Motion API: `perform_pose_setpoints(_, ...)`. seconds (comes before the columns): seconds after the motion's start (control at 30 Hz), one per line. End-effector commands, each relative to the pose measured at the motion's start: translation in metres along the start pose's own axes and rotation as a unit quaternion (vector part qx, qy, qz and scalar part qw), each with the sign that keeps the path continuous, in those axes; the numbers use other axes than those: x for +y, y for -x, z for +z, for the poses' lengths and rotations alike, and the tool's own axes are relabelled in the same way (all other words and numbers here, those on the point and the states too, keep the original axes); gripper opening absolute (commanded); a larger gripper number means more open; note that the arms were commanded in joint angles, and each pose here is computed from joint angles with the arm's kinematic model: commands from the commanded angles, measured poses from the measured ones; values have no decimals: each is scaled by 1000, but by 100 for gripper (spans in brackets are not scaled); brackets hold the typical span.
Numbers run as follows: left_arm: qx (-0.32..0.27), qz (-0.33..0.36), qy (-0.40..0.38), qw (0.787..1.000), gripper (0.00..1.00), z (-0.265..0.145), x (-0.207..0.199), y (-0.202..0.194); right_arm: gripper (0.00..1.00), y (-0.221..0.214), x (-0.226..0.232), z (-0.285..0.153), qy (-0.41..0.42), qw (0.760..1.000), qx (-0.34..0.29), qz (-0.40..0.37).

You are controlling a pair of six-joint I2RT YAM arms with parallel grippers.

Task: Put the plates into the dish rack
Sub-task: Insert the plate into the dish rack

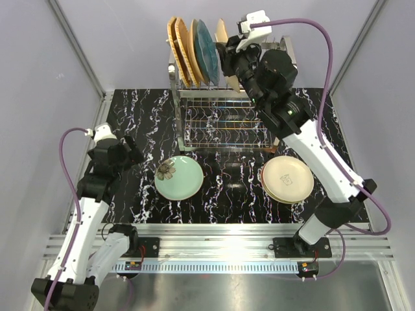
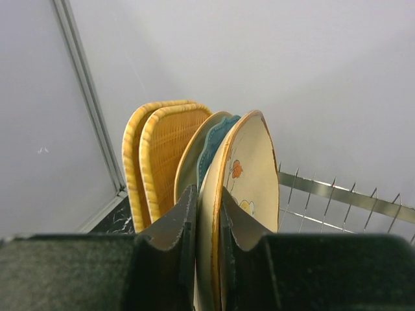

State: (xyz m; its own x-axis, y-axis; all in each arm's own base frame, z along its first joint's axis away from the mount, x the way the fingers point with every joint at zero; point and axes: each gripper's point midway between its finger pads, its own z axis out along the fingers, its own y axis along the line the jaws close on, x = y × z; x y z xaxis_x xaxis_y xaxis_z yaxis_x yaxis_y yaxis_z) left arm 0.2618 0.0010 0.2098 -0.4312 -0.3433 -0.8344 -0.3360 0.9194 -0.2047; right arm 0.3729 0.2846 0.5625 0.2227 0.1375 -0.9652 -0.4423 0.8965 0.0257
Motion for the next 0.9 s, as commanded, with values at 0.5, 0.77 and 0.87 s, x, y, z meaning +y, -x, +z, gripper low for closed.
perform_pose_setpoints(0.5,1,3,-18,1000,99,8,-10,5,0,95,-15,35,-16,987,-158,27)
perform_pose_setpoints(0.77,8,5,-20,1000,99,11,-12,2,0,80,-29,52,-67,979,-190,36)
perform_pose_setpoints(0.87,9,5,-21,1000,99,12,-13,2,0,73,-35,56,-88,976,-195,45)
